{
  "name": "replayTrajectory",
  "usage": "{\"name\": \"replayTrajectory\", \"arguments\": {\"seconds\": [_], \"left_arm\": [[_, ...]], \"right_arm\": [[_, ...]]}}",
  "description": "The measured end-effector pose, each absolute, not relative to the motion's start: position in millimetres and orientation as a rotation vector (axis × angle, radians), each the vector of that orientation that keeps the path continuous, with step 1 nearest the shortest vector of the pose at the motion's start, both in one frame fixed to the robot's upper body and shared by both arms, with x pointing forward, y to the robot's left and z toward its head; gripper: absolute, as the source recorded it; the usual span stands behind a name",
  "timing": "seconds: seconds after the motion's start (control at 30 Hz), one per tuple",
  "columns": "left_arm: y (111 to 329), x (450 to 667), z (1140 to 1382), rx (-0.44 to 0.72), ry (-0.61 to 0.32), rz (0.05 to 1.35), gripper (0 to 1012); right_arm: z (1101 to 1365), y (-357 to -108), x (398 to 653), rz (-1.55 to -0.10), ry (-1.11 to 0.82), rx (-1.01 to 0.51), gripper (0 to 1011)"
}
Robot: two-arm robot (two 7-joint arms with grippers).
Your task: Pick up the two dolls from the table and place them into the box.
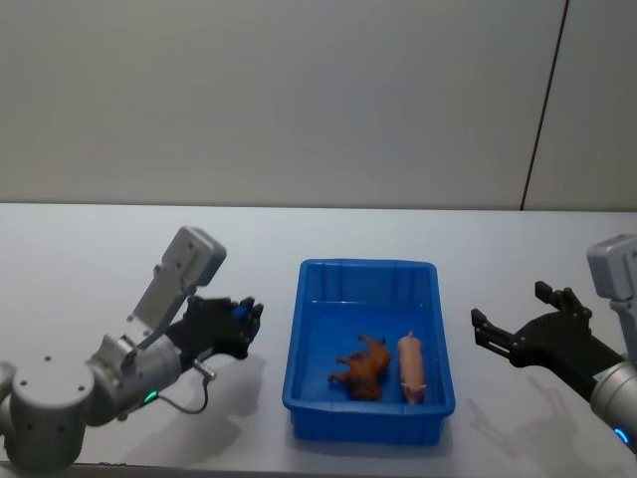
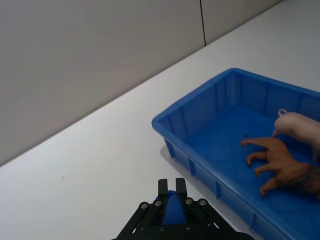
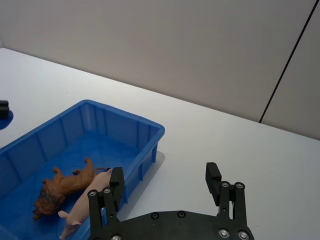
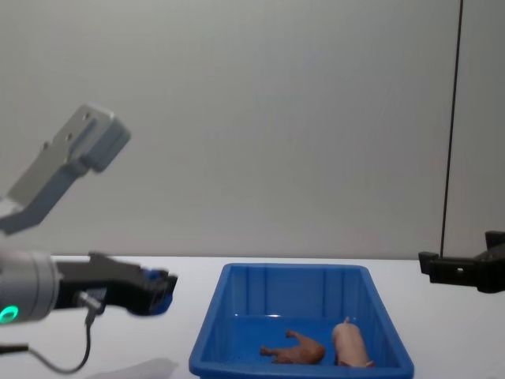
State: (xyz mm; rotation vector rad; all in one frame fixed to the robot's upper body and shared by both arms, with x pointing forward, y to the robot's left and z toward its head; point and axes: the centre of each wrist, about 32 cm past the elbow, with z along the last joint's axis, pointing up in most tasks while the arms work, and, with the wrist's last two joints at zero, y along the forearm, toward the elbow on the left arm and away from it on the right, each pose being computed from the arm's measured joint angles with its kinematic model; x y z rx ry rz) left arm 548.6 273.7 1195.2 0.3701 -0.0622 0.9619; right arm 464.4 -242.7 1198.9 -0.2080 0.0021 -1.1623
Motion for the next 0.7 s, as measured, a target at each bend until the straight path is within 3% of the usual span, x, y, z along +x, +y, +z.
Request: {"name": "replayTrajectory", "arguments": {"seconds": [0.33,0.7], "left_arm": [[257.6,562.2,1218.0,0.347,-0.150,0.957,82],[235.7,582.0,1217.9,0.276,-0.171,0.900,82]], "right_arm": [[1198.9,-242.7,464.4,-1.162,0.002,-0.208,1003],[1198.9,-242.7,464.4,-1.162,0.002,-0.208,1003]]}}
